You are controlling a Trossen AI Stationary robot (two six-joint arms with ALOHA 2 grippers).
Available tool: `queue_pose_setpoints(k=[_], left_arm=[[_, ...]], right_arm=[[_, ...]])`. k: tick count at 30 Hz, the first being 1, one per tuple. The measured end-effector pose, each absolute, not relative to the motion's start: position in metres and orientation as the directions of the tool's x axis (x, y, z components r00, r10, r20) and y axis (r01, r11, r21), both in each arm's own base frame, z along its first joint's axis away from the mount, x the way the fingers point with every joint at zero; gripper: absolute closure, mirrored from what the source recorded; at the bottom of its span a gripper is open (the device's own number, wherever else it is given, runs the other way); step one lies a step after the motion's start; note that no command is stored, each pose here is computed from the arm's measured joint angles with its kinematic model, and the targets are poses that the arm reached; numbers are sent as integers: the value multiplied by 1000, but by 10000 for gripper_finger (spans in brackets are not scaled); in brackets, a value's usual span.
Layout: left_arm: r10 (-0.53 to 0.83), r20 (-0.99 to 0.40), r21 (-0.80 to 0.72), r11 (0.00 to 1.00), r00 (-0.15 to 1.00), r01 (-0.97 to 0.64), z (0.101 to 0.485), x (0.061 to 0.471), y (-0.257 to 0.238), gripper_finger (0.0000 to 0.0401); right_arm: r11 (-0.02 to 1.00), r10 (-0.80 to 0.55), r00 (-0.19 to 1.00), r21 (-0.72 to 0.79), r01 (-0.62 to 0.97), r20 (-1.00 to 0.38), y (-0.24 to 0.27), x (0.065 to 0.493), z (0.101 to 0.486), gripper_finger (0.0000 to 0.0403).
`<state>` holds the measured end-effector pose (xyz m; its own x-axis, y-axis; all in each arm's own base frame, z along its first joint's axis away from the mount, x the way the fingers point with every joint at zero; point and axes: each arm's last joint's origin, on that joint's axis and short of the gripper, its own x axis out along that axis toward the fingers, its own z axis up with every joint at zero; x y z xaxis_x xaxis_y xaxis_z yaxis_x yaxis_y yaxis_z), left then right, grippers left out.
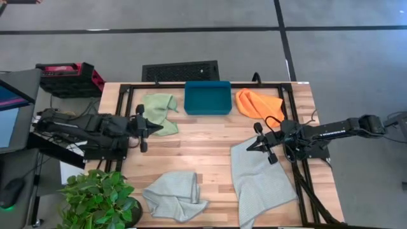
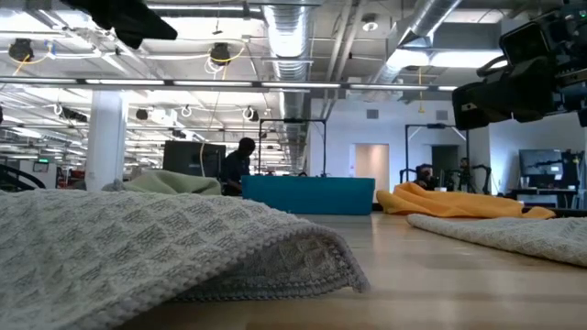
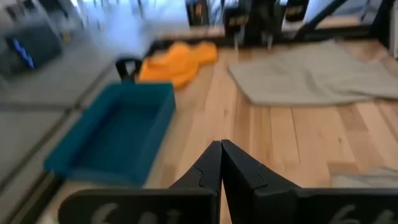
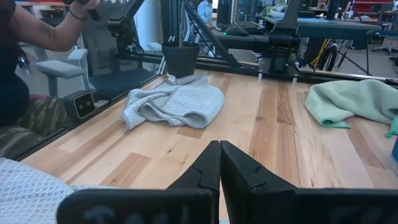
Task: Fold microfiber towels
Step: Fold the right gray towel
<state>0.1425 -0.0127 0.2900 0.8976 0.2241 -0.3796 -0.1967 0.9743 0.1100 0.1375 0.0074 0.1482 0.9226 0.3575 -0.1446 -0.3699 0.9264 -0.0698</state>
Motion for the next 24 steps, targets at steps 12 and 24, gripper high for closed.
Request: queue_pose_setpoints(k=[12,24], left_arm=[[110,-592,-40,985,799,-166,292,161,-20,401],[69,-659,-92,981,749,-171,276,184,-26,401]], right_arm=[[928,367,920,-21,-373,-139,9,138,149,369],[977,197,977,-68,-202,-83,4,151,183,396]])
